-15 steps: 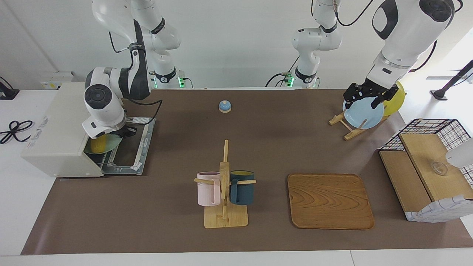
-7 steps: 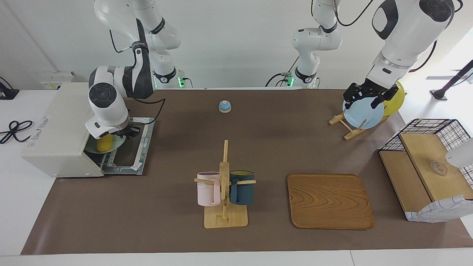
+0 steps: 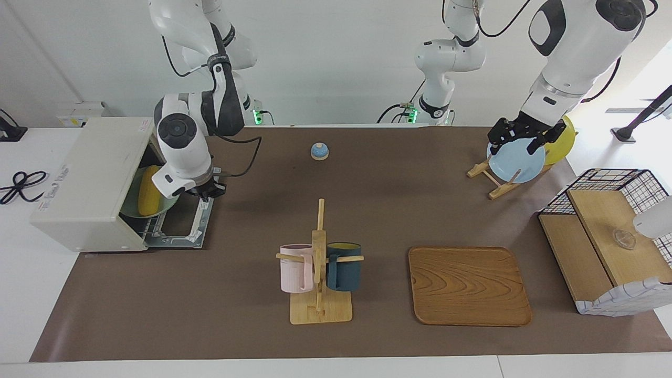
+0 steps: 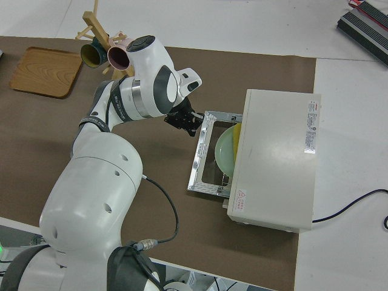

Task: Put corn in oven
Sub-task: 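Release the corn inside the oven and withdraw the right gripper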

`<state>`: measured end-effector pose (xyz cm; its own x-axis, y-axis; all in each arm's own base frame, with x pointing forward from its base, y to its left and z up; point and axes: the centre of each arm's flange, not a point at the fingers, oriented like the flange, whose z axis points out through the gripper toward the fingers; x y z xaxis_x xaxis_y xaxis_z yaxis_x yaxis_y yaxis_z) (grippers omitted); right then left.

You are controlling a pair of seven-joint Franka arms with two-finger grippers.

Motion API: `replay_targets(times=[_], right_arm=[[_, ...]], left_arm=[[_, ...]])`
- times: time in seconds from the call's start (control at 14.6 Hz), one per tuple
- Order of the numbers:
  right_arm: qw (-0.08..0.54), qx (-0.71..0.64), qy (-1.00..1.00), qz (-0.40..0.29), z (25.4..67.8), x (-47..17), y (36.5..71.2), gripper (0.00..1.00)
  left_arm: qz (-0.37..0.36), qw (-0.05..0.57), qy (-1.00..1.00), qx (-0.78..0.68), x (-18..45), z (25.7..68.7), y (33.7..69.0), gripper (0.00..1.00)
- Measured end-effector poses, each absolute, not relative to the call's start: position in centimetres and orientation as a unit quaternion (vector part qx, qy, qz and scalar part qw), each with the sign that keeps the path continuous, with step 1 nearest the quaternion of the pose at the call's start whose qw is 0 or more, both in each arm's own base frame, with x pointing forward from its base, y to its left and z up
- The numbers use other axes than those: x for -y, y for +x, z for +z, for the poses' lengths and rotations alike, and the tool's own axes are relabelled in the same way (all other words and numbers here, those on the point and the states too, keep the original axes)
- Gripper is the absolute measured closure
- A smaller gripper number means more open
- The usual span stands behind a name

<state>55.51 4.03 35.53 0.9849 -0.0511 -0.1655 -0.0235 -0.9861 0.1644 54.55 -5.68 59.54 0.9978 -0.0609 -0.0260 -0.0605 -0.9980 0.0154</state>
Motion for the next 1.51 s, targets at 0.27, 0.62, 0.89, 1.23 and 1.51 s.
replay_targets(times=[0.27, 0.62, 0.89, 1.23, 1.51], right_arm=[[0.074, 0.022, 0.993, -0.091, 31.2, -3.7, 53.8, 0.99], [0.061, 0.030, 0.994, -0.087, 30.7, -3.8, 53.5, 0.99], [0.054, 0.036, 0.995, -0.078, 29.8, -2.5, 53.2, 0.99], [0.076, 0.020, 0.992, -0.101, 31.8, -3.2, 53.8, 0.99], [0.112, -0.024, 0.986, -0.124, 39.1, -1.7, 54.7, 0.99]], left_arm=[[-0.013, 0.007, 0.999, 0.030, 5.7, 59.5, 54.5, 0.00], [-0.013, 0.007, 0.999, 0.030, 5.7, 59.5, 54.5, 0.00], [-0.013, 0.007, 0.999, 0.030, 5.7, 59.5, 54.5, 0.00], [-0.013, 0.007, 0.999, 0.030, 5.7, 59.5, 54.5, 0.00], [-0.013, 0.007, 0.999, 0.030, 5.7, 59.5, 54.5, 0.00]])
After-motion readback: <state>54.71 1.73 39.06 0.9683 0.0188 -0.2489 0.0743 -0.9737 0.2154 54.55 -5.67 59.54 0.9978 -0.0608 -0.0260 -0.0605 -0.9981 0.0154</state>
